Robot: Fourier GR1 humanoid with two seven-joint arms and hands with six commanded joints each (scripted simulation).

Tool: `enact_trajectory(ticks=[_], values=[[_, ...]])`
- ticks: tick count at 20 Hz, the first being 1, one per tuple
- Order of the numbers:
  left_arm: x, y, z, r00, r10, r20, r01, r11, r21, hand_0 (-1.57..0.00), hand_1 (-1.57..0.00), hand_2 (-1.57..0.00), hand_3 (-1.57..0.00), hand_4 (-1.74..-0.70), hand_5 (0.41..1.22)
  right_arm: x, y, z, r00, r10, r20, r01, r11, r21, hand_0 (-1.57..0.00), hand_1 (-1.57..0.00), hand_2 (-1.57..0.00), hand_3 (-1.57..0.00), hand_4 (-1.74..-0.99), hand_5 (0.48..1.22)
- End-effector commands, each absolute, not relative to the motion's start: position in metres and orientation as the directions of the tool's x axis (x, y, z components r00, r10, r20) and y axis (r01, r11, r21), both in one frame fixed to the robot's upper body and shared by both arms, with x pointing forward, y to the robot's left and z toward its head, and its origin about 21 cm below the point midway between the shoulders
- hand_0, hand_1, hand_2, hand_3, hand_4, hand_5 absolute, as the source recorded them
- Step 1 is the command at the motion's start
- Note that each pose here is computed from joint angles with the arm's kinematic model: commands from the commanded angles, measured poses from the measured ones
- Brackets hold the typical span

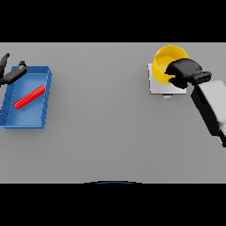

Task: Pick up the red beaker and tilt it to pour out 1 green nut into yellow bowl. Pick up the yellow bowl and place it on the metallic measuring scale.

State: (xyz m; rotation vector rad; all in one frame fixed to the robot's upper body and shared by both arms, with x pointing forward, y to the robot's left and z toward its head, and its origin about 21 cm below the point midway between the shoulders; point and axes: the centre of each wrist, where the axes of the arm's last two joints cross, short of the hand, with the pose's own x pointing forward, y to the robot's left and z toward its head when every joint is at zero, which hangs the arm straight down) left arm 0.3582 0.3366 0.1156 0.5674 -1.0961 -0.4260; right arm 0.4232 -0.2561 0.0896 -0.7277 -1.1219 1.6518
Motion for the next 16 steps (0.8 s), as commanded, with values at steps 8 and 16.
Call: enact_trajectory(ticks=[8, 16], values=[[0.36, 0.3376, 0.1192, 0.406, -0.584, 0.703, 0.055, 0.783, 0.619, 0.0, 0.0, 0.0, 0.0, -0.84, 0.779, 0.4236, -0.2609, 0.0844, -0.328, 0.943, 0.049, -0.413, -0.096, -0.905, -1.57, -1.5, -1.44, -1.25, -1.741, 1.221], [0.3577, 0.3376, 0.116, 0.395, -0.579, 0.713, 0.061, 0.791, 0.609, 0.0, 0.0, 0.0, 0.0, -0.84, 0.76, 0.4253, -0.2622, 0.0846, -0.266, 0.957, 0.118, -0.469, -0.022, -0.883, -0.48, -0.46, -0.38, -0.32, -1.485, 0.863]])
